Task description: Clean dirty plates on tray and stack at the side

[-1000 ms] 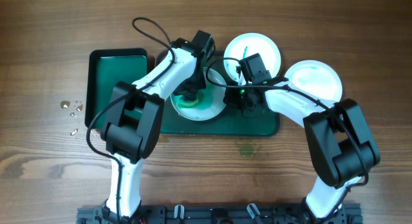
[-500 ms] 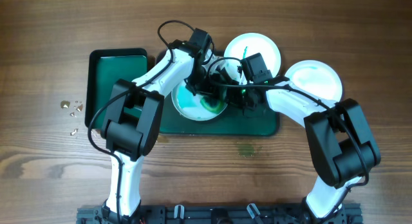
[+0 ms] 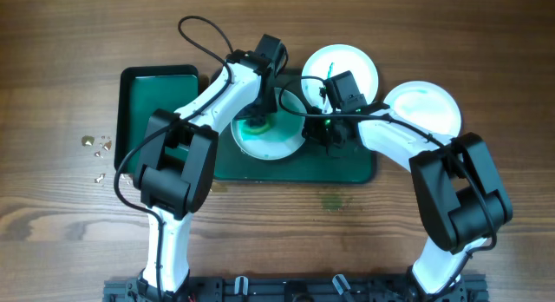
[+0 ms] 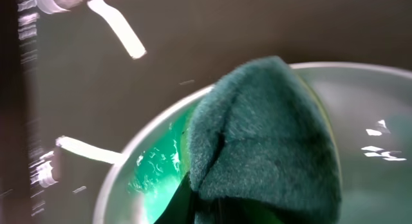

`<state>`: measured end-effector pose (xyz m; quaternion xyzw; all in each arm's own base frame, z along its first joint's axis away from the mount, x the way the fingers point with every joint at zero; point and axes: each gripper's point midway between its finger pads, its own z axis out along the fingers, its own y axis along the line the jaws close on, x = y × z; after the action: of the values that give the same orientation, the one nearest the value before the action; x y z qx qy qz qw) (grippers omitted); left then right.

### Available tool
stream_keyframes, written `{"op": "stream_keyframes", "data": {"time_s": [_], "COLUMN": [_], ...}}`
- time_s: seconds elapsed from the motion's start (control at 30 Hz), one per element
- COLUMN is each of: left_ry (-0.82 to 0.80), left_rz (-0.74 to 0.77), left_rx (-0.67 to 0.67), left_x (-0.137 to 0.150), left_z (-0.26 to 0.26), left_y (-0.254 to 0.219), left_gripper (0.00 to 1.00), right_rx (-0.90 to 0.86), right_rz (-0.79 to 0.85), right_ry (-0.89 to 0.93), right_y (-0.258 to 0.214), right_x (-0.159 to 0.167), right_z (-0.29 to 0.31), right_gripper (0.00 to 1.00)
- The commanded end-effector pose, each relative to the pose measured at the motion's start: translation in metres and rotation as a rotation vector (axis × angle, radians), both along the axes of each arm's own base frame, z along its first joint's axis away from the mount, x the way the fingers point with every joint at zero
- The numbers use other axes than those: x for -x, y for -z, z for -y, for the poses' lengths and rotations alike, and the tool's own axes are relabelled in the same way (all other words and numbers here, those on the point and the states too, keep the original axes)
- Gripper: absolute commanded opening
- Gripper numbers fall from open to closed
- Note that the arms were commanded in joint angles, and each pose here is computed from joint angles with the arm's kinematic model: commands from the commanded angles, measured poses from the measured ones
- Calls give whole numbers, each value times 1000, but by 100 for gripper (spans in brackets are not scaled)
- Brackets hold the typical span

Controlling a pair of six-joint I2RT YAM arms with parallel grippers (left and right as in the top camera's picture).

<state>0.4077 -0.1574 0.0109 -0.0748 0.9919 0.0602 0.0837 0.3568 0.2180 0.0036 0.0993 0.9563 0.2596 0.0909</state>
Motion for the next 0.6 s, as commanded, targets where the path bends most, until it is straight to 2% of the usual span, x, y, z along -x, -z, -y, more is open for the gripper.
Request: {"op": "stream_keyframes", "data": {"time_s": [0.0,0.07,0.13,0.23,0.3,0.43,0.57], "left_ry": [-81,-14,90,233,278,243,170], "left_rz": [-42,-108,-161,-177,-144,-9,105], "left_rx": [-144,-74,52,300,413,488,469], "left_x": [12,23,31,37,34,14,-3], "left_z": [-43,-31,-9,29,39,23,-17], "left_y": [-2,-3,-11,-43,-72,-123,-152], "left_gripper": [4,4,4,4,4,4,4], "right_rx": [-22,-28,-32,-27,-22,-17,10], "right_rz": [-14,-17,-22,-35,-47,-60,-55], "right_ry": [-25,-29,-32,-30,-30,-30,-27], "right_y": [0,-1,-1,1,2,1,-5], "right_x": [2,2,4,6,9,11,11], "right_z": [-6,-7,-8,-7,-6,-5,-1], "right_gripper": [4,4,4,4,4,4,4]}}
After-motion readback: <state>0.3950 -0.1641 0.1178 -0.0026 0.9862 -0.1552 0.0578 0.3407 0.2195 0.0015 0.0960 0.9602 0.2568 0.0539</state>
